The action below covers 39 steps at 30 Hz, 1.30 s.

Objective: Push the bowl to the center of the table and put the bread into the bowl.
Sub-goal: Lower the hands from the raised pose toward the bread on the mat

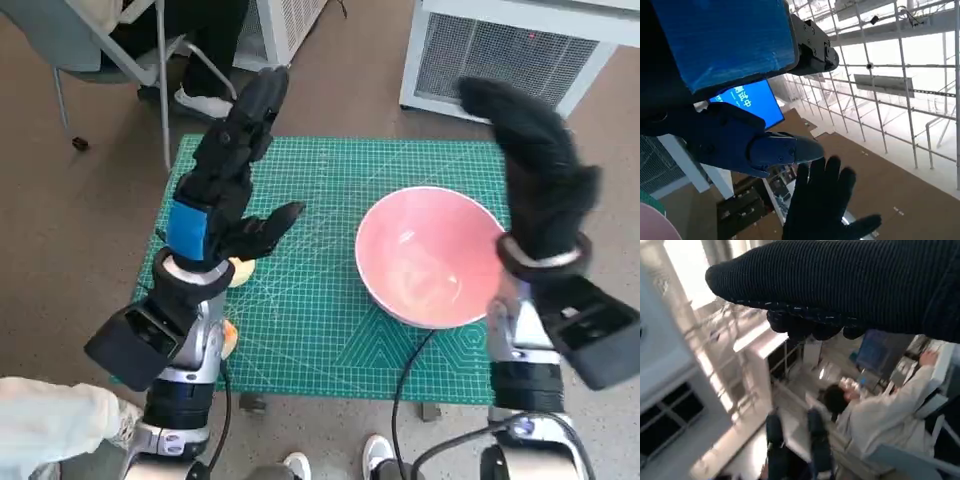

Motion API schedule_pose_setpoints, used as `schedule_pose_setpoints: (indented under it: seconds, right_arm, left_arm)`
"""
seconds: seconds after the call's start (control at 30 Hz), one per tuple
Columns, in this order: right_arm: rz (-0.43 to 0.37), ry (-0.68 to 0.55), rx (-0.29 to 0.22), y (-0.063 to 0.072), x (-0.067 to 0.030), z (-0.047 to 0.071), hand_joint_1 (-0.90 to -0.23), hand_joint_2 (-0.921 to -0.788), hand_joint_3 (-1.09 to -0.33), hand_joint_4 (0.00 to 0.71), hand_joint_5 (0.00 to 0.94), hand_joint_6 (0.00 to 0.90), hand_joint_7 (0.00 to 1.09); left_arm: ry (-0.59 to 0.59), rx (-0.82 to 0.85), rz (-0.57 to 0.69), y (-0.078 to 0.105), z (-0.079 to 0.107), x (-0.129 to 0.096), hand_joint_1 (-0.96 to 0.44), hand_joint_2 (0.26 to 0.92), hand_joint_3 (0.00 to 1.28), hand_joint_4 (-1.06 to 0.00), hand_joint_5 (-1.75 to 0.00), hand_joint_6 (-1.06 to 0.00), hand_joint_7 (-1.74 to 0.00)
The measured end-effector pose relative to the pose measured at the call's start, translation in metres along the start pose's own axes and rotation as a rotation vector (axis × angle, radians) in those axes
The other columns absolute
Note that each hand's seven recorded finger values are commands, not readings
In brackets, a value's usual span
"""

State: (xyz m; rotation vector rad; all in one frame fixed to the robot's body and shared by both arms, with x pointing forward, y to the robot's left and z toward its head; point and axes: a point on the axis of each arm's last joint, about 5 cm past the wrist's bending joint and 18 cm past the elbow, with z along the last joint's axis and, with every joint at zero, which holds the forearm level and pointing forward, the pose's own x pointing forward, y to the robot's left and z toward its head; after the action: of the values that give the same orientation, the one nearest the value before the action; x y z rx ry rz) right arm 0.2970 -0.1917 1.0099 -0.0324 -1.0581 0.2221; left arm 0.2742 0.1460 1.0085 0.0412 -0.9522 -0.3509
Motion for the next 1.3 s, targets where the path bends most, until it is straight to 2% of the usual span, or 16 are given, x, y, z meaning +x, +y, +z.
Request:
schedule_pose_setpoints:
  seconds: [0.17,0.37,0.6,0.83,1.03,1.2,1.3]
  right_arm:
    - [-0.126,0.08,-0.034,-0.016,-0.021,-0.005,-0.528,-0.921,-0.808,0.237,0.012,-0.001,0.58]
    - [-0.282,0.179,-0.066,-0.024,-0.0465,-0.013,-0.505,-0.921,-0.832,0.243,0.016,-0.001,0.57]
    - [-0.391,0.314,-0.115,-0.025,-0.0782,-0.021,-0.493,-0.921,-0.862,0.236,0.012,-0.001,0.54]
    - [-0.445,0.435,-0.125,-0.016,-0.1019,-0.028,-0.501,-0.921,-0.912,0.229,0.009,-0.001,0.52]
    - [-0.468,0.55,-0.102,-0.003,-0.1164,-0.036,-0.499,-0.921,-0.888,0.243,0.017,-0.001,0.54]
    - [-0.49,0.683,-0.05,0.005,-0.1259,-0.044,-0.482,-0.921,-0.879,0.229,0.009,0.0,0.51]
    - [-0.496,0.744,-0.017,0.008,-0.128,-0.048,-0.475,-0.921,-0.877,0.22,0.004,0.005,0.51]
  left_arm:
    - [0.002,0.014,0.007,0.004,0.001,-0.001,-0.52,0.921,0.28,-0.28,-0.02,-0.37,-0.02]
    - [0.002,0.015,0.01,0.005,0.001,-0.001,-0.5,0.921,0.27,-0.26,0.0,-0.36,-0.02]
    - [0.007,0.01,0.014,0.005,0.0,-0.003,-0.49,0.921,0.27,-0.25,0.0,-0.36,-0.02]
    - [0.01,0.006,0.016,0.007,0.0,-0.005,-0.48,0.921,0.27,-0.25,0.0,-0.36,-0.02]
    - [0.008,0.002,0.023,0.008,0.0,-0.005,-0.46,0.921,0.27,-0.25,0.0,-0.36,-0.01]
    - [0.01,0.005,0.025,0.009,0.001,-0.005,-0.47,0.921,0.27,-0.26,0.0,-0.36,-0.01]
    - [0.011,0.006,0.025,0.009,0.001,-0.005,-0.48,0.921,0.27,-0.25,0.0,-0.36,-0.01]
